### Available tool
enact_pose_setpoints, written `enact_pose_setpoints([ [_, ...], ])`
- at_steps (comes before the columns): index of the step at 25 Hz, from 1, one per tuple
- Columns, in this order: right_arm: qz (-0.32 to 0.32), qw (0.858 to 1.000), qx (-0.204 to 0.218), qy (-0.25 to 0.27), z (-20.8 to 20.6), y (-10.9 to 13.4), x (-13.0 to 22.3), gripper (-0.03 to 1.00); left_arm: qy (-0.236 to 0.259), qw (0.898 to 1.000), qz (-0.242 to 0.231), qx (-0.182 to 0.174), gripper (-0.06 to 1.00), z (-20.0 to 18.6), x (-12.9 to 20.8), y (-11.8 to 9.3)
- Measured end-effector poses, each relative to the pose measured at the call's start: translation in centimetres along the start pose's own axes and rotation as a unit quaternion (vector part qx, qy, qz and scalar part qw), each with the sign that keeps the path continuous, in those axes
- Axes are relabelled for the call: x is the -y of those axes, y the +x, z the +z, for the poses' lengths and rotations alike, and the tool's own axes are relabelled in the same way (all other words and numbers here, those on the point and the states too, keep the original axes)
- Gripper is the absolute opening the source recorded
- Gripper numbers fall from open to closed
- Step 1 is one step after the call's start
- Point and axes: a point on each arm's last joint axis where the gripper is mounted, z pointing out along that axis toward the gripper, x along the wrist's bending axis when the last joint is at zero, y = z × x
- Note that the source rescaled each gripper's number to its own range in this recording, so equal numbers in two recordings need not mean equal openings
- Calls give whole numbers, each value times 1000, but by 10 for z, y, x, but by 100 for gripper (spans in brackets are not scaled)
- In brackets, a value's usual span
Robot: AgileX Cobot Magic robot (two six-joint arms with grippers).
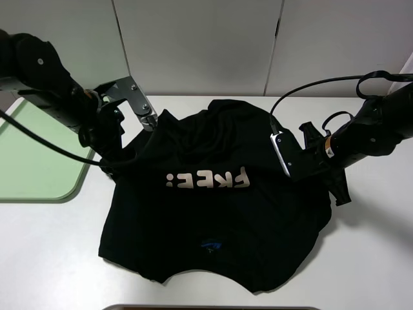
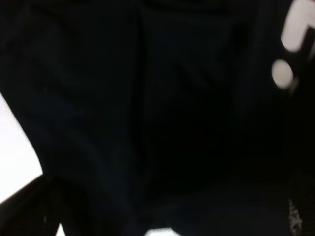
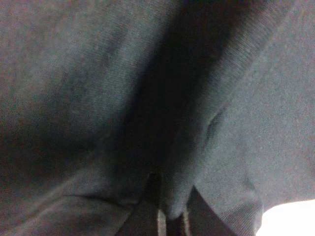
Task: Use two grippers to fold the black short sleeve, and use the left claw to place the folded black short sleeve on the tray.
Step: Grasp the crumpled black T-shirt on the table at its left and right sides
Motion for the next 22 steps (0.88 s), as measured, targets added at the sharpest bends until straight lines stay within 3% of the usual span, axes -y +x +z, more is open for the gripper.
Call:
enact_pose_setpoints([
  [9, 22, 1000, 0, 0, 0, 0, 0, 0, 54, 997, 34, 41, 90, 34, -27, 24],
  [14, 22, 1000, 0, 0, 0, 0, 0, 0, 109, 990, 63, 62, 90, 53, -18, 25],
  [22, 22, 1000, 1, -1, 0, 0, 0, 0, 130, 986, 69, 74, 89, 61, -13, 24],
])
